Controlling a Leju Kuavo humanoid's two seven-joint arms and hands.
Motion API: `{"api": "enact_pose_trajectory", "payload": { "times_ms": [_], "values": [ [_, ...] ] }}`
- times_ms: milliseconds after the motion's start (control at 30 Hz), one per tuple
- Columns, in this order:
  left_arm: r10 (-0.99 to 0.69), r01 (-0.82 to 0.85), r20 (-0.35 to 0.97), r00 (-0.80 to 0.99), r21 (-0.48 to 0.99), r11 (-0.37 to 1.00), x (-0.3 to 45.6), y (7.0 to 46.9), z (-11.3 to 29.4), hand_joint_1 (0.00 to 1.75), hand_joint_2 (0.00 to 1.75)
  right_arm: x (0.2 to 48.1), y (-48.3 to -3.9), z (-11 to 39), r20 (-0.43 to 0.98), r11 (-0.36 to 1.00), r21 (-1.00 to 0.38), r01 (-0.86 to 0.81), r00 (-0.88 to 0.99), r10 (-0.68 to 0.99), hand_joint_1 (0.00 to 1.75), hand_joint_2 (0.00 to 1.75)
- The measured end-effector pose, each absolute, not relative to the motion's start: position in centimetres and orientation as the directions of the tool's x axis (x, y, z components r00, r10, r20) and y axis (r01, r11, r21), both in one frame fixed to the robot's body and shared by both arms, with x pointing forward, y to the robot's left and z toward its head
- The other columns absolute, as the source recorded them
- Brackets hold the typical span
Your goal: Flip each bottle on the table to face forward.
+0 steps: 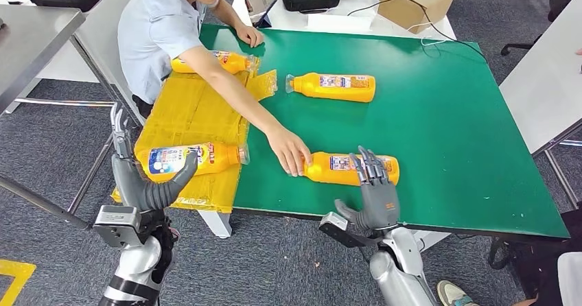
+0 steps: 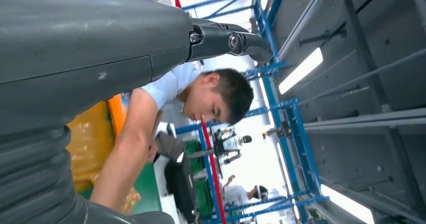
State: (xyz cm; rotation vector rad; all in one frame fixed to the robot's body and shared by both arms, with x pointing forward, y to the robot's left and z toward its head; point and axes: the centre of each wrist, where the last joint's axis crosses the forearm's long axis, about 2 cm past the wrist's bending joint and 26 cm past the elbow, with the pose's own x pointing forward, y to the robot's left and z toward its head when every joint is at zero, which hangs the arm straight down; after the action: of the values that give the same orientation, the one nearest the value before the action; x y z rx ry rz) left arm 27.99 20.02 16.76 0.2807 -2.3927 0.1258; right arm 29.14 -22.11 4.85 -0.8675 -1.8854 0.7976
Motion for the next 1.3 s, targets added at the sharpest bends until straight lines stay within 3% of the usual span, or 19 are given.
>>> {"api": "enact_pose_trajectory", "payload": {
  "times_ms": [200,867,900,1000,1033,1300],
  "values": [
    [-0.157,-0.216,0.686,-0.711,-0.001,0.976,27.6,19.3,16.6,0.00,1.75,31.1,-24.6,4.8,0.400,0.450,-0.858,0.247,-0.228,0.888,0.00,1.75],
    [-0.093,-0.116,0.744,-0.662,0.022,0.993,29.3,17.1,17.0,0.00,1.75,35.5,-27.5,4.8,0.420,0.423,-0.904,-0.061,0.053,0.906,0.00,1.75],
    [-0.084,-0.104,0.751,-0.655,0.020,0.994,29.5,17.0,17.0,0.00,1.75,35.8,-27.7,5.0,0.426,0.429,-0.899,-0.086,0.054,0.903,0.22,1.75],
    [-0.063,-0.073,0.765,-0.640,0.020,0.997,29.9,16.7,16.9,0.00,1.75,36.5,-28.1,5.5,0.452,0.453,-0.880,-0.142,0.039,0.891,1.53,1.75],
    [-0.058,-0.066,0.768,-0.637,0.021,0.998,30.0,16.6,16.8,0.00,1.75,36.7,-28.2,5.6,0.460,0.458,-0.875,-0.156,0.031,0.888,1.75,1.75],
    [-0.006,-0.001,0.783,-0.622,0.007,1.000,30.8,15.8,16.9,0.00,1.75,37.8,-28.7,6.4,0.470,0.436,-0.859,-0.271,-0.076,0.879,1.75,1.75]
  ]
}}
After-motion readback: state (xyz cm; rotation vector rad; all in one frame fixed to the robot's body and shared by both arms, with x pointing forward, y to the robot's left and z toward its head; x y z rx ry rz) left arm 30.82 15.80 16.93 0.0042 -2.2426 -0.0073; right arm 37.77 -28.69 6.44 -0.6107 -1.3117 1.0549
